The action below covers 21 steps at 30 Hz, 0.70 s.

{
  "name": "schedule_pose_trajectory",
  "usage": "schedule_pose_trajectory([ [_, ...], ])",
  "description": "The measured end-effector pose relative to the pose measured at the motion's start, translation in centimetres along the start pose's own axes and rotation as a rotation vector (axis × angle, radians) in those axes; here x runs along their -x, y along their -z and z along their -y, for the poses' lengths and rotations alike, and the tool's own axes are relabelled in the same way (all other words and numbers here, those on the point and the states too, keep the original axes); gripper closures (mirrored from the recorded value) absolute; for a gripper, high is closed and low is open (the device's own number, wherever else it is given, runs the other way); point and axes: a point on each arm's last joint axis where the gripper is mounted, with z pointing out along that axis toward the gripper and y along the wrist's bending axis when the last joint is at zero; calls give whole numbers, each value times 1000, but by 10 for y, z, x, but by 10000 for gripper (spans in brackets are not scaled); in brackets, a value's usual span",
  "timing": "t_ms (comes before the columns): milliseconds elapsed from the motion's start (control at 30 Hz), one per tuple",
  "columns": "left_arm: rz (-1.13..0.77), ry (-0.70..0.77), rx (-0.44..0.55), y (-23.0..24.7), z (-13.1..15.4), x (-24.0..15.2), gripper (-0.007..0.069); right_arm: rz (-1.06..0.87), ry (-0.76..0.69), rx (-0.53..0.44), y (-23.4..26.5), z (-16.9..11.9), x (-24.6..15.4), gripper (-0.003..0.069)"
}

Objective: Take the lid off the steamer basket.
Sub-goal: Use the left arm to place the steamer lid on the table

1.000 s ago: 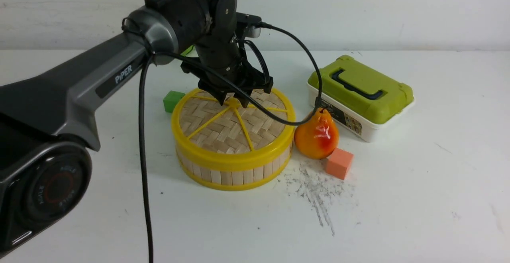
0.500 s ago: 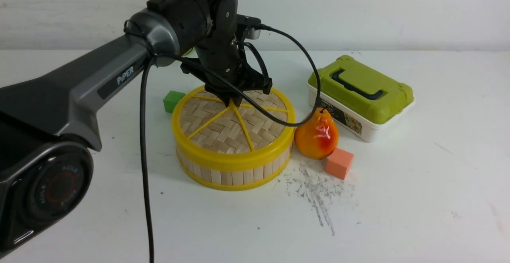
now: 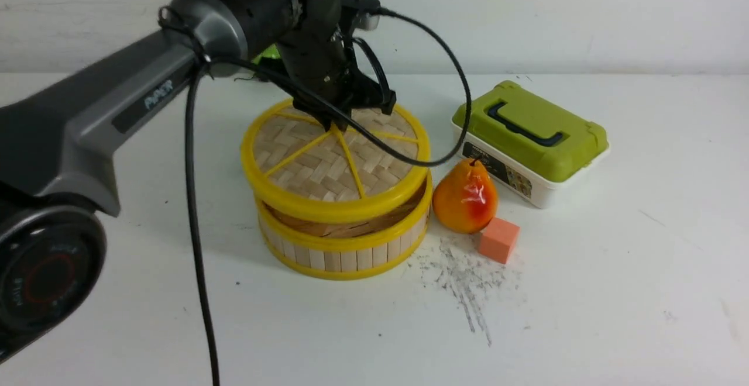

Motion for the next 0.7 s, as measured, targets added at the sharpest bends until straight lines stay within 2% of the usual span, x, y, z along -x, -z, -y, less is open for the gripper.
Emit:
schedule_pose_trajectory([
  [167, 140, -29, 83, 64, -18, 14, 524, 0, 0, 0, 0, 0, 0, 419],
  [267, 210, 28, 160, 109, -48, 16, 524, 0, 0, 0, 0, 0, 0, 419],
  [367, 204, 106, 218, 131, -82, 10, 524, 0, 0, 0, 0, 0, 0, 419],
  [400, 196, 121, 228, 133, -88, 9, 524, 0, 0, 0, 0, 0, 0, 419],
  [500, 91, 263, 273, 136, -142, -11, 524, 0, 0, 0, 0, 0, 0, 419],
  [600, 34, 368, 233, 114, -176, -32, 524, 0, 0, 0, 0, 0, 0, 419],
  [700, 9, 432, 182, 79, -194, -53, 524, 0, 0, 0, 0, 0, 0, 419],
])
